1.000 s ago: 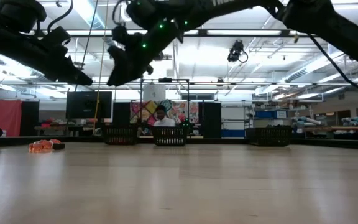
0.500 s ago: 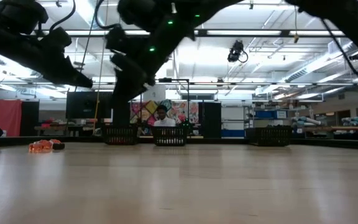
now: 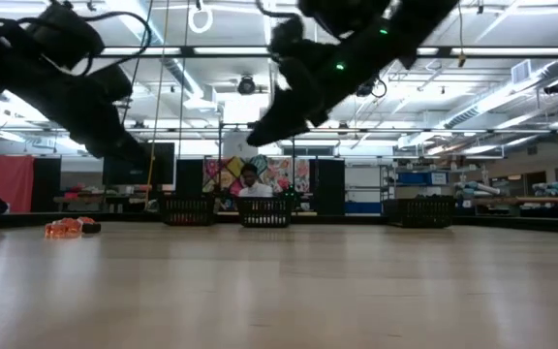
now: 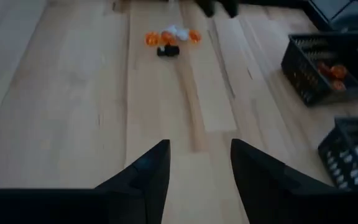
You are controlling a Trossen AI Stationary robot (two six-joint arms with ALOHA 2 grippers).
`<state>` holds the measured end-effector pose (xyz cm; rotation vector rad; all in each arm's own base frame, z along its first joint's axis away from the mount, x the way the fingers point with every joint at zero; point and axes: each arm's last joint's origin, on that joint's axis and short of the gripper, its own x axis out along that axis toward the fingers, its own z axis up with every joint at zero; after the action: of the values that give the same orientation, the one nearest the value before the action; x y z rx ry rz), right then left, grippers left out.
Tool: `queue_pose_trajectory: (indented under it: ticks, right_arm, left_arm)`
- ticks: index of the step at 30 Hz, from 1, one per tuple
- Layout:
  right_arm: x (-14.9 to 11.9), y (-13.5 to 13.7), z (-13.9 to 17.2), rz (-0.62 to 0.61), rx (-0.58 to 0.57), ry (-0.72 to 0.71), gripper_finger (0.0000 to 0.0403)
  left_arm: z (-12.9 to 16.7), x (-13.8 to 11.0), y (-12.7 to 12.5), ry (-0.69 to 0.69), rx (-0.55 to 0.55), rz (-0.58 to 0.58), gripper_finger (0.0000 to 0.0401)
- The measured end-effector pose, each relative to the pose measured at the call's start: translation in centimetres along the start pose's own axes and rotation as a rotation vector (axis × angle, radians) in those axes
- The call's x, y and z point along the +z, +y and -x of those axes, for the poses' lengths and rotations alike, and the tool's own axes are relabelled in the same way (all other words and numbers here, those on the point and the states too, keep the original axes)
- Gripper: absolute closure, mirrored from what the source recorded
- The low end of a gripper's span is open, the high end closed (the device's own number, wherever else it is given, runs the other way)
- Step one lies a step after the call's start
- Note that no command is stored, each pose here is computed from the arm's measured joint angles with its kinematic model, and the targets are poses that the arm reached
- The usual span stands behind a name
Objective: Sort Halloween decoration
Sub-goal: Put the orange pumpkin toy into the left black bin
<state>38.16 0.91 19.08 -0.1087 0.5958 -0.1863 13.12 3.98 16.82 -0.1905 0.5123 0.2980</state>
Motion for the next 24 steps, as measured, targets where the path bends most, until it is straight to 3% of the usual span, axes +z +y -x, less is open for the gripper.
queue_pose_trajectory:
  ticks: [5,11,17,21,24]
  right_arm:
    - [-3.1,0.8,0.5,-0.014,-0.012,-0.043,0.0229]
    - [-5.2,1.2,0.9,-0.028,-0.051,-0.144,0.0229]
    - [-6.5,1.0,1.2,-0.020,-0.077,-0.174,0.0229]
    - [-6.6,1.0,1.2,0.006,-0.078,-0.169,0.0229]
    - [-6.6,1.1,1.2,0.026,-0.079,-0.170,0.0229]
  left_arm:
    - [-0.9,-0.2,-0.9,0.102,-0.066,0.050,0.0287]
    - [-0.8,1.0,-1.4,0.256,-0.054,0.101,0.0287]
    - [-1.2,2.3,-2.0,0.356,-0.050,0.107,0.0287]
    - [-2.0,2.4,-2.1,0.431,-0.019,0.184,0.0287]
    - [-2.4,2.5,-2.2,0.559,0.023,0.200,0.0287]
